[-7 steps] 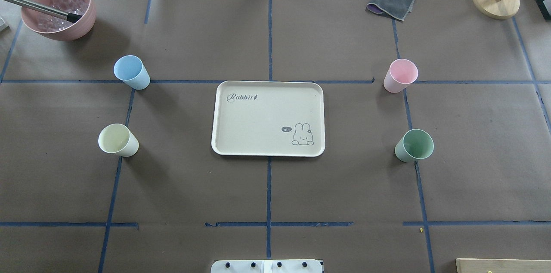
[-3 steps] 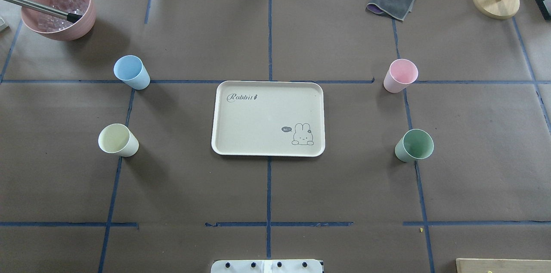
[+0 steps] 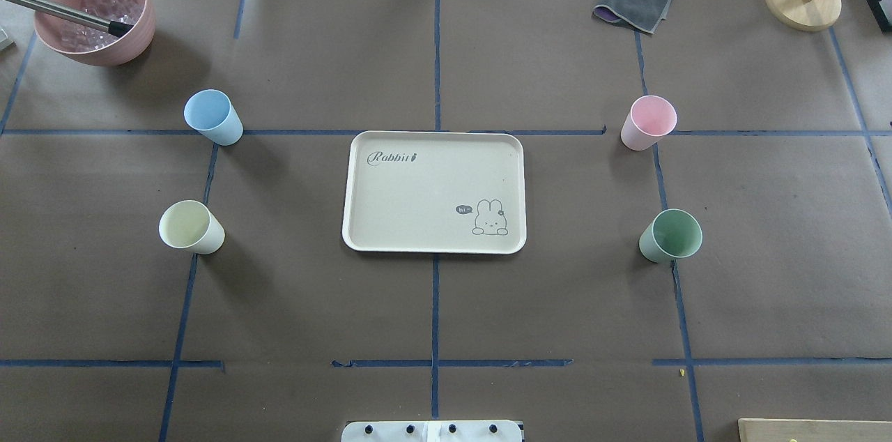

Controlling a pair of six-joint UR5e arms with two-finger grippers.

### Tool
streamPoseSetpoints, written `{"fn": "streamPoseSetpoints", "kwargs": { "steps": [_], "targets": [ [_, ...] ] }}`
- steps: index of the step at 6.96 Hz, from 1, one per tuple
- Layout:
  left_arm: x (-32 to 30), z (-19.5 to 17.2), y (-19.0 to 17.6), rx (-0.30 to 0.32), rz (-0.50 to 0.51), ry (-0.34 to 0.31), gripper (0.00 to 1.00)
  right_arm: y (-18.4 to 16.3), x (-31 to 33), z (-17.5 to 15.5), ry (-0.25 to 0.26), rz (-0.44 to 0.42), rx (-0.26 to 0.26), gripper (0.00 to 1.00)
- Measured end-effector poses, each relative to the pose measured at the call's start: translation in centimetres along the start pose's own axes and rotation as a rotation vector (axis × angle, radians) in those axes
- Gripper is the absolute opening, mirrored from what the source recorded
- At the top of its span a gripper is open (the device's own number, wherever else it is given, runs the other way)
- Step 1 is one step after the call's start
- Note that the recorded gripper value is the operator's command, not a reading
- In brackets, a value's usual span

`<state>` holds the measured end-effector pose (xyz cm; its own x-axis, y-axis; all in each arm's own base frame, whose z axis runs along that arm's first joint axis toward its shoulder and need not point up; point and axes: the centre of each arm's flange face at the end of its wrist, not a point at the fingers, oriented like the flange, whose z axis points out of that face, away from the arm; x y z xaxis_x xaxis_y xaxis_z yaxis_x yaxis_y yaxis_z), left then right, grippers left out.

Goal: Place all cups on tray

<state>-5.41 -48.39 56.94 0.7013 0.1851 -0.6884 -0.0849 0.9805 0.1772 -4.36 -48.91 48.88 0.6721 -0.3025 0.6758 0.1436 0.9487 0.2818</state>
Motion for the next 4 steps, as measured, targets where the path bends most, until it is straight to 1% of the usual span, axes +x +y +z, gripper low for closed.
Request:
{"fn": "streamPoseSetpoints", "kwargs": {
  "steps": [1,2,3,4],
  "targets": [
    [0.3,0.0,-1.0,0.022,0.027,0.002,1.00,-2.9,-3.5,1.1,-0.019,-0.026,-0.006,0.99],
    [0.5,0.0,-1.6,0.030,0.040,0.005,1.00,-5.8,-7.2,2.4,-0.039,-0.010,-0.015,0.98],
    [0.6,0.1,-1.8,0.032,0.045,0.006,1.00,-9.2,-11.0,3.8,-0.059,0.026,-0.021,0.95],
    [0.6,0.1,-1.9,0.034,0.049,0.006,1.00,-12.3,-14.4,5.7,-0.073,0.051,-0.019,0.95]
  ]
}}
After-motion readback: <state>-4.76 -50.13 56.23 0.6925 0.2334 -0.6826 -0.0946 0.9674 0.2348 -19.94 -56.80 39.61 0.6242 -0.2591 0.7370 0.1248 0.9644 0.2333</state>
